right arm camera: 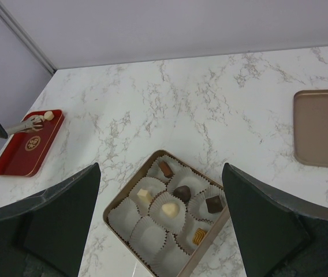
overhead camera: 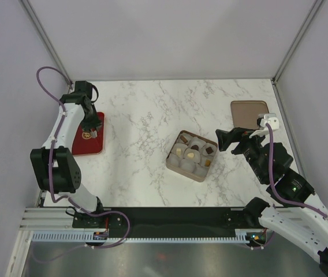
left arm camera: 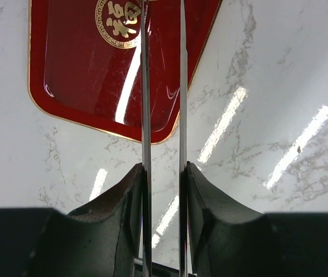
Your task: Pack the chocolate
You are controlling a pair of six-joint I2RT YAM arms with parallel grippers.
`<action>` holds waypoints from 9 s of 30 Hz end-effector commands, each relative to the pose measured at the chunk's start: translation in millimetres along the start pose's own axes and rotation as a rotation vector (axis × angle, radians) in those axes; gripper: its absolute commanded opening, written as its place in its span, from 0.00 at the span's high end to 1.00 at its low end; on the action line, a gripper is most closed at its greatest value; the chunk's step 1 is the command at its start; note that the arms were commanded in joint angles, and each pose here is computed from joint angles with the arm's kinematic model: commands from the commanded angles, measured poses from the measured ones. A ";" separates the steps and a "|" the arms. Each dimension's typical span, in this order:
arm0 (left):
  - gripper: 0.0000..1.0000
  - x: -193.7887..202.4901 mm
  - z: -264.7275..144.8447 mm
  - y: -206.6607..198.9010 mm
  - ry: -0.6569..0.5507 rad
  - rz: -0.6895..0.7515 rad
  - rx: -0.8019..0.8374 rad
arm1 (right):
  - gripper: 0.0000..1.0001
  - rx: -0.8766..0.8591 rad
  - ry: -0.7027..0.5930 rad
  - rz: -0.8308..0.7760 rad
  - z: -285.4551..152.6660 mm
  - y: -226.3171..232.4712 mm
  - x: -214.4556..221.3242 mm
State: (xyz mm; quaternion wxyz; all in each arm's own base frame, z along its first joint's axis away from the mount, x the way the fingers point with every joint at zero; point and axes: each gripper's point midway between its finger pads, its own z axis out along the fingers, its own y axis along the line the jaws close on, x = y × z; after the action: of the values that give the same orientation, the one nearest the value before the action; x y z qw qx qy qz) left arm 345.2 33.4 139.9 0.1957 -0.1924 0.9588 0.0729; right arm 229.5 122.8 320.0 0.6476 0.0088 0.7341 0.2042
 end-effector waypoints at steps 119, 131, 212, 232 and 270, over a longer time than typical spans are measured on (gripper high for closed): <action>0.49 -34.7 2.5 -22.0 -0.153 -0.023 0.018 | 0.05 0.024 -0.028 0.019 -1.9 -5.0 -5.4; 0.50 -40.2 18.5 -8.2 -0.121 -0.051 0.047 | 0.05 0.027 -0.025 0.017 0.2 -5.1 -3.1; 0.69 224.3 -180.4 -171.4 -0.017 0.720 0.566 | 0.05 0.147 -0.059 -0.027 -13.5 -26.0 -31.5; 0.69 262.0 -190.1 -199.8 0.066 0.825 0.643 | 0.05 0.144 -0.067 -0.010 -18.5 -27.1 -33.7; 0.54 265.3 -192.6 -223.5 0.070 0.855 0.673 | 0.05 0.146 -0.080 -0.005 -20.7 -28.2 -37.2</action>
State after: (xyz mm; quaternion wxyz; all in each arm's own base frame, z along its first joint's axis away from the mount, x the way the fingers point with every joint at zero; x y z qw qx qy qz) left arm 137.3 -289.9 178.0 0.1442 0.2772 0.9384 -0.1478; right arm 225.1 88.3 329.4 0.6587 0.0460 0.7370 0.1444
